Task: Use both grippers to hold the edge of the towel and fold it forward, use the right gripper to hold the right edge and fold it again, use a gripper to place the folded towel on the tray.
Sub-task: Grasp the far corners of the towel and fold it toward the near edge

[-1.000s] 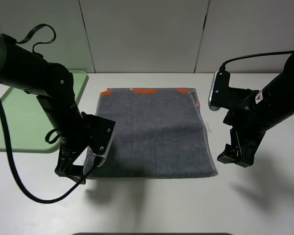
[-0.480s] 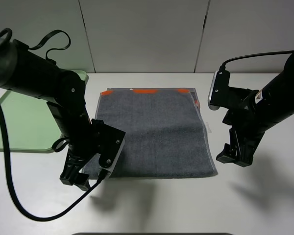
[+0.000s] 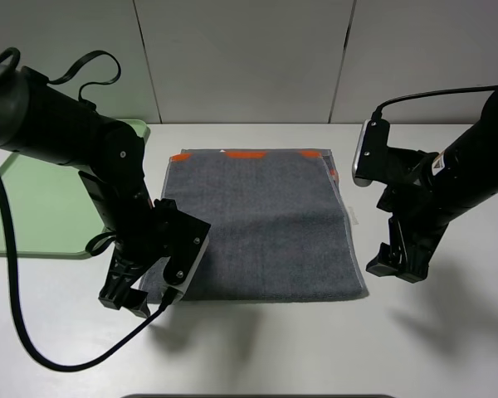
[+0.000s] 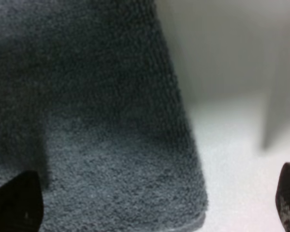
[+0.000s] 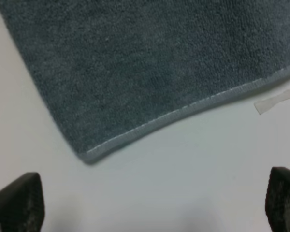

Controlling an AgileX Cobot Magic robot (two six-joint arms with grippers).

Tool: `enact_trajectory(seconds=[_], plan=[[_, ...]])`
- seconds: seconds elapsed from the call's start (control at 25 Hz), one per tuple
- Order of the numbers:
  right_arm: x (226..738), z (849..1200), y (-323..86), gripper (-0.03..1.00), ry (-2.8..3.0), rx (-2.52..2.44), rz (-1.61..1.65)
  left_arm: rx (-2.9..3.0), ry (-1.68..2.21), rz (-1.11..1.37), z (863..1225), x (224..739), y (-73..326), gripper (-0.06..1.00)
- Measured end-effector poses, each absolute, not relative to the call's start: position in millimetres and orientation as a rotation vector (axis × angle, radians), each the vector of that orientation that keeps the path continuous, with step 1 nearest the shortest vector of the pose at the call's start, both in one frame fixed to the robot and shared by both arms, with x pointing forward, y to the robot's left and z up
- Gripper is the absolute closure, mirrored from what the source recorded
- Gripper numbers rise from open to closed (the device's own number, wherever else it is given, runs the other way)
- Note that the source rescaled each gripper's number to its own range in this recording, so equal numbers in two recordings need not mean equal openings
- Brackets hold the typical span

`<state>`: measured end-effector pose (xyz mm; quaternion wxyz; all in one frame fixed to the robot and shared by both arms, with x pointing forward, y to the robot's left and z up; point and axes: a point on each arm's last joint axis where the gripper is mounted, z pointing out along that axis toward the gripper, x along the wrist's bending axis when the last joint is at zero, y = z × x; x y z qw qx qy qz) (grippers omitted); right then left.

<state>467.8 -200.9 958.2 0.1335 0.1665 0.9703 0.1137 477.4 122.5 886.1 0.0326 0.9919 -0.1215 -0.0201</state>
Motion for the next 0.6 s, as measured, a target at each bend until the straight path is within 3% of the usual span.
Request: enact_trajectory(seconds=[0.6], plan=[[468,958,-201,-0.03,2.813,0.484,0.331,3.08,-0.356,-0.106,870,479,122,-0.02]])
